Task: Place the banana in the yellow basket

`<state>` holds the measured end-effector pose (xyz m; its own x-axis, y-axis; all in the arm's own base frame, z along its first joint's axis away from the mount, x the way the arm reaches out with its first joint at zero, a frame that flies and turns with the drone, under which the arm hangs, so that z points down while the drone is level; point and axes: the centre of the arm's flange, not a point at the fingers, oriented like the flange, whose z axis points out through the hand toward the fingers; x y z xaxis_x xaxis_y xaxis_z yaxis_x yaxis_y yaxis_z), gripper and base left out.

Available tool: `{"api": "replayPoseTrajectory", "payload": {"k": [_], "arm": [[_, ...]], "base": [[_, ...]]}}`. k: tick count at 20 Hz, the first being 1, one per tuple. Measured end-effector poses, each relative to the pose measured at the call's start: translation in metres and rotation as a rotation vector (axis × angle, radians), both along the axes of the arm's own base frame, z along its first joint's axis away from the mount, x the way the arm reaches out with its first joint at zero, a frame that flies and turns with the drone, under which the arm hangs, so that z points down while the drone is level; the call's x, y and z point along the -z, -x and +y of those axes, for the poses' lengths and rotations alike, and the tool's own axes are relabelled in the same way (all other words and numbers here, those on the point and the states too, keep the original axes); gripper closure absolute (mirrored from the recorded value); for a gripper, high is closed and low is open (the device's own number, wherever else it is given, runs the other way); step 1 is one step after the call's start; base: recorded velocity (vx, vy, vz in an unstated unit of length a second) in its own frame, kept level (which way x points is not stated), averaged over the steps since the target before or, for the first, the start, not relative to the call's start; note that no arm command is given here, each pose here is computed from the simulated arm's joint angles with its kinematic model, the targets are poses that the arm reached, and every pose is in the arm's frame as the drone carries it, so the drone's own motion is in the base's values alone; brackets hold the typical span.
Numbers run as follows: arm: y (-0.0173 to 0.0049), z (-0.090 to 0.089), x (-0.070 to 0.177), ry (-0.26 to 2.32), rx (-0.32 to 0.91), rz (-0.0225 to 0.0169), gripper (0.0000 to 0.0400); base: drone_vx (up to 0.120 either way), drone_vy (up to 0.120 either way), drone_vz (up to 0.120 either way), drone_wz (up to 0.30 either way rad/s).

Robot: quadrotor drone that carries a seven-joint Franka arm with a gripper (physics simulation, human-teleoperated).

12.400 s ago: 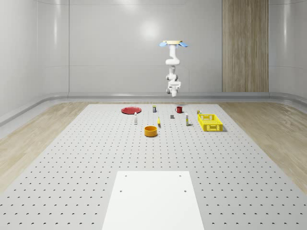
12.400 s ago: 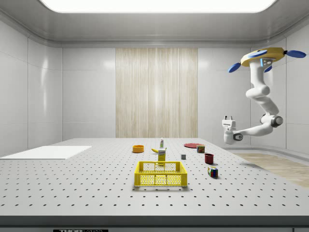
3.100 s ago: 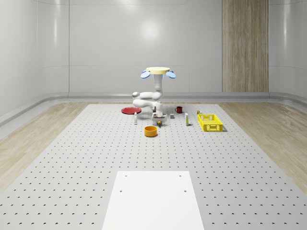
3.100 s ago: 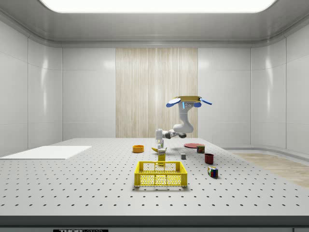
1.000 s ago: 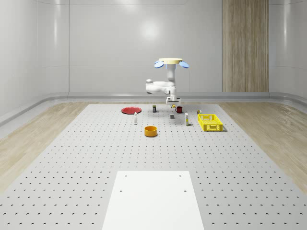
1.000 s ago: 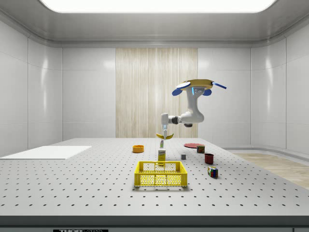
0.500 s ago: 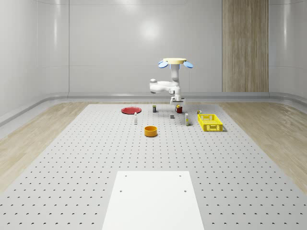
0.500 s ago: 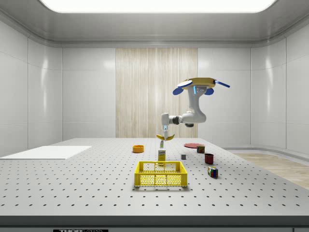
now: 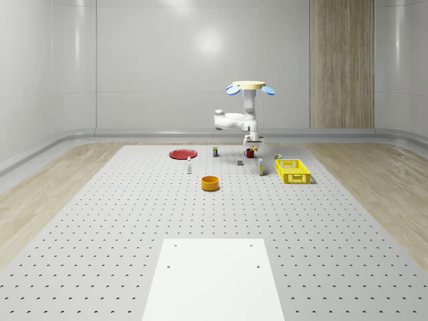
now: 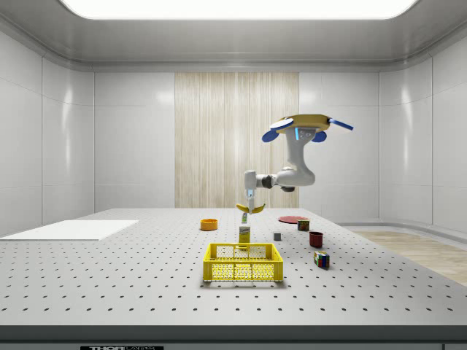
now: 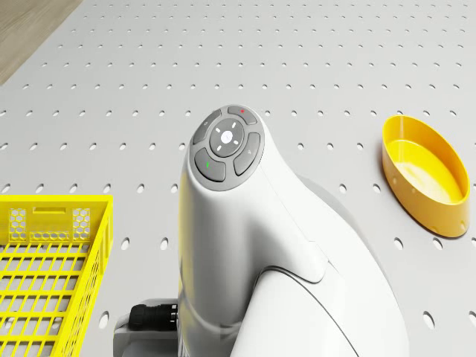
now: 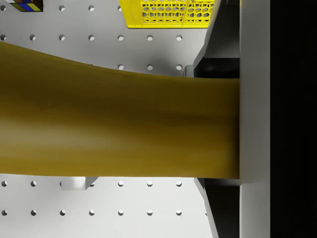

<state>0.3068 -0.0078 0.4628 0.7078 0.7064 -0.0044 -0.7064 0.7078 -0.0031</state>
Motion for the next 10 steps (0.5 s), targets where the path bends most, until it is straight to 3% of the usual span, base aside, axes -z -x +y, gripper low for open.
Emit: {"api": "replayPoseTrajectory", "payload": {"k": [5, 10], "arm": [[0.0000, 0.0000, 0.0000, 0.000, 0.000, 0.0000, 0.0205], [0.0000, 0.0000, 0.0000, 0.000, 0.000, 0.0001, 0.0205]], "base": [[0.000, 0.120, 0.000, 0.000], [0.112, 0.120, 0.000, 0.000]]}}
